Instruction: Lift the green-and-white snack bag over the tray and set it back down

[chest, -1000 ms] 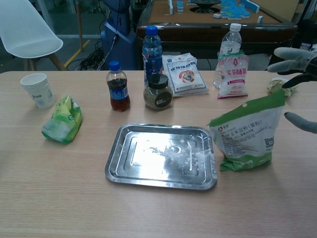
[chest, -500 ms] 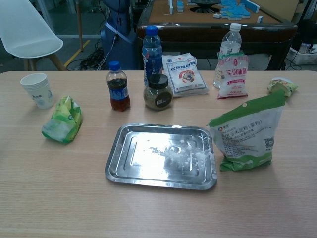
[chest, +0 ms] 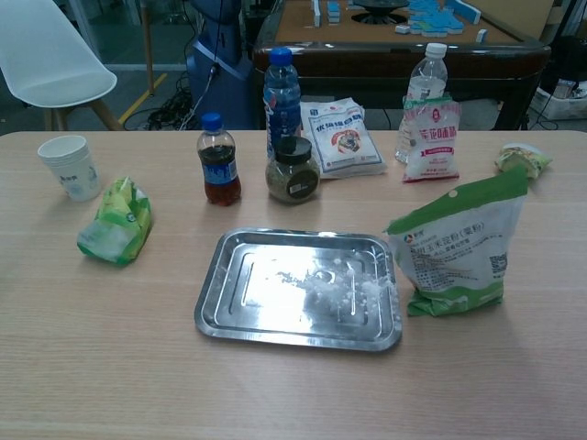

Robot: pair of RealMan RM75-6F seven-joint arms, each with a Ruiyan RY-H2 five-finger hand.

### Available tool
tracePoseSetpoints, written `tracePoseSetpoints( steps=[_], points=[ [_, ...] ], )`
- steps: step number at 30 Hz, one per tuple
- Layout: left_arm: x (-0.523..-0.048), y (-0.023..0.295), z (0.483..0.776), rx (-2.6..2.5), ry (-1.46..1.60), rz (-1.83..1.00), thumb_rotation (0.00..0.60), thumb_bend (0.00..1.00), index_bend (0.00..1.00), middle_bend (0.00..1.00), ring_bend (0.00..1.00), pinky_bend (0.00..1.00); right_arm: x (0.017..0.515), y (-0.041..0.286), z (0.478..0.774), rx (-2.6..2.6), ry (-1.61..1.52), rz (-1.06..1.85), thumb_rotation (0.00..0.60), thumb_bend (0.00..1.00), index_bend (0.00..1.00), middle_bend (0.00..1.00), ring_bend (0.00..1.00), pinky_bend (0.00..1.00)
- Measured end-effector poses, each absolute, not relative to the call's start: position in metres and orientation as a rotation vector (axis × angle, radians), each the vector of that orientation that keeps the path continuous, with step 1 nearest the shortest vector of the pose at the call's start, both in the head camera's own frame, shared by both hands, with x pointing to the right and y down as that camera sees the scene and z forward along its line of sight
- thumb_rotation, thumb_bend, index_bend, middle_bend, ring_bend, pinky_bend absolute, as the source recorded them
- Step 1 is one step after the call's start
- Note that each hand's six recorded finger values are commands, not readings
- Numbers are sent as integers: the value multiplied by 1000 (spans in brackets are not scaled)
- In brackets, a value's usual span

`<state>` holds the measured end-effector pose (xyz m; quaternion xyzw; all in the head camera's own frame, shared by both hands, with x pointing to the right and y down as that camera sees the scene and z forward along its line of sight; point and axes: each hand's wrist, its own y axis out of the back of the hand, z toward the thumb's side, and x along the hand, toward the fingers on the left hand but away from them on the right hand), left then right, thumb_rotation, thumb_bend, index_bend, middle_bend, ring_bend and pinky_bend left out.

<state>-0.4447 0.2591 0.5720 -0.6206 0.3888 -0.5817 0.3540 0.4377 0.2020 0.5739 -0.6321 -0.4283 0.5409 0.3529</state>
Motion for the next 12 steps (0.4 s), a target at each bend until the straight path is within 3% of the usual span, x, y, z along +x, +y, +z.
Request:
tracePoseSetpoints(
  steps=[12],
  points=[
    [-446,262,573,-1606,1020,-1510,600,257,48,0,80,99,429,205,570,-1682,-1082,1367,600,315,237,310,186,259]
  ],
)
